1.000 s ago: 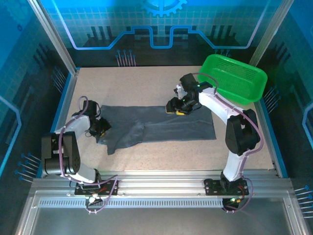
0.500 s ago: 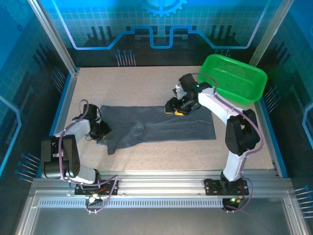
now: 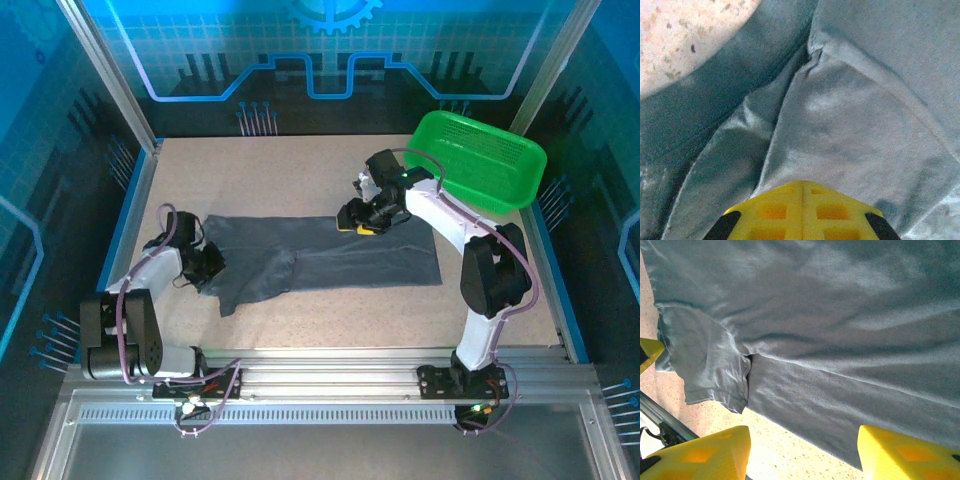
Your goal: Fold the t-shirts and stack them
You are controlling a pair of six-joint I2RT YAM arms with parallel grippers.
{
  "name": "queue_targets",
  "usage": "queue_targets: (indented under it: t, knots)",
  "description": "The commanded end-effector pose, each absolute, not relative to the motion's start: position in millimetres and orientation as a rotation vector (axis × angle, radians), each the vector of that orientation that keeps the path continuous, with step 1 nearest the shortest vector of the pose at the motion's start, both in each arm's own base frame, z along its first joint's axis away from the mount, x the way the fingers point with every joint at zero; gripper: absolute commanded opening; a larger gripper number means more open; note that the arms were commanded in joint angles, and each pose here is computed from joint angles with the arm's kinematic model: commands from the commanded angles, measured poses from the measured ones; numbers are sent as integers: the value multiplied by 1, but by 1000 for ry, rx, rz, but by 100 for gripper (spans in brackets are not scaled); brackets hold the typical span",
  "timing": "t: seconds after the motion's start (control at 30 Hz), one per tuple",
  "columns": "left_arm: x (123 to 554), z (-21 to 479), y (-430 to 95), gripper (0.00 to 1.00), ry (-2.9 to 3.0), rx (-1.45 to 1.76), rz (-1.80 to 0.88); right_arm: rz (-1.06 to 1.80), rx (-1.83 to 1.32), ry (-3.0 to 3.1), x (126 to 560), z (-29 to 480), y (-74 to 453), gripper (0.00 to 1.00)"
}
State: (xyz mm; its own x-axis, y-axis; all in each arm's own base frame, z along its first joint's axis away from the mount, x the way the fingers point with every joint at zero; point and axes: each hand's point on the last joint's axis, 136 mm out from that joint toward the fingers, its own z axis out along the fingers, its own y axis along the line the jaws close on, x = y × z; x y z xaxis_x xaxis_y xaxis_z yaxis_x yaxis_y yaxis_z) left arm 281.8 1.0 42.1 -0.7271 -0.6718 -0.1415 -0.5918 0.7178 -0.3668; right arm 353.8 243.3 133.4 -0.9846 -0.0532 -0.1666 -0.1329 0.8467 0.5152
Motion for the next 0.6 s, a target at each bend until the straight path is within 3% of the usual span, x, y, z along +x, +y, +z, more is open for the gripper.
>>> queue_targets:
  t: [0.0, 0.13, 0.3, 0.57]
  knots:
    - [267, 45, 14, 28, 2725, -1011, -295, 851, -166, 2865, 351, 145, 250, 59]
    - [266, 44, 18, 34, 2711, -980, -263, 861, -171, 2868, 348, 143, 250, 59]
    - [269, 26, 22, 35, 2736, -1031, -235, 893, -177, 2857, 349, 146, 254, 60]
    - [288, 21, 14, 27, 2700, -1034, -338, 1128, -221, 2763, 347, 167, 277, 61]
